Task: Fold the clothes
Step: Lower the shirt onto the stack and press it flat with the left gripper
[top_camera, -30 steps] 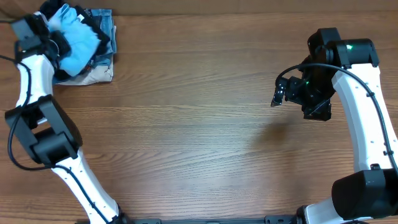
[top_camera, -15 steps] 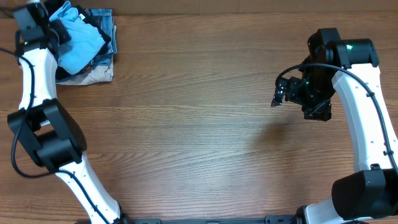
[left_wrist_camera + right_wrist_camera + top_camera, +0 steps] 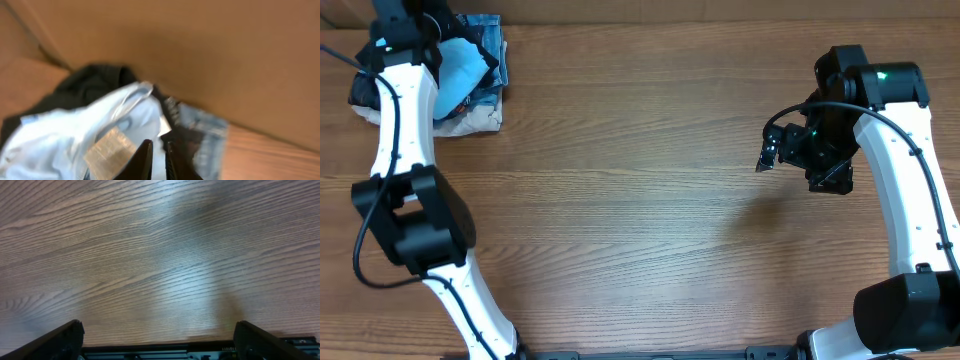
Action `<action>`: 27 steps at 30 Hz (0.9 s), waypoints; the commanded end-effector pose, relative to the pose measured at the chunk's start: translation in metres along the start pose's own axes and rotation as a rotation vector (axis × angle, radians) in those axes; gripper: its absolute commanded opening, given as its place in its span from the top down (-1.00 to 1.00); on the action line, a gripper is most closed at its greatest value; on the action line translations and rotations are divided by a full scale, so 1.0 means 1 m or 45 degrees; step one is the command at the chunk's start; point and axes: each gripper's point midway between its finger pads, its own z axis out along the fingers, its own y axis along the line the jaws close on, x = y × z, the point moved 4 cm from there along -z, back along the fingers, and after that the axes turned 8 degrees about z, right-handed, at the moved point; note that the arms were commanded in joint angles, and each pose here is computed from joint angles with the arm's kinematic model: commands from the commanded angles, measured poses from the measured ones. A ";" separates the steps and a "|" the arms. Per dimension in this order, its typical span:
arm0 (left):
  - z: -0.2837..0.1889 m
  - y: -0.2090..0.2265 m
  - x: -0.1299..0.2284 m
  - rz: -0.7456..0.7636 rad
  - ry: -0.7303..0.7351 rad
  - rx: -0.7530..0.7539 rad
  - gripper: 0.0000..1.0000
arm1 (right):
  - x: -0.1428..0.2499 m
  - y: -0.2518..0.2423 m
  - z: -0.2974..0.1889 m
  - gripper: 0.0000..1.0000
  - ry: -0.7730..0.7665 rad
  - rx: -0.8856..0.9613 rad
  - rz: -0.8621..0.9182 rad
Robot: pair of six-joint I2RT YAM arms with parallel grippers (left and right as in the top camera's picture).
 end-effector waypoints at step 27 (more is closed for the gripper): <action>-0.030 0.015 -0.051 0.062 -0.205 -0.047 0.78 | -0.005 0.004 -0.012 -1.00 -0.085 -0.034 -0.016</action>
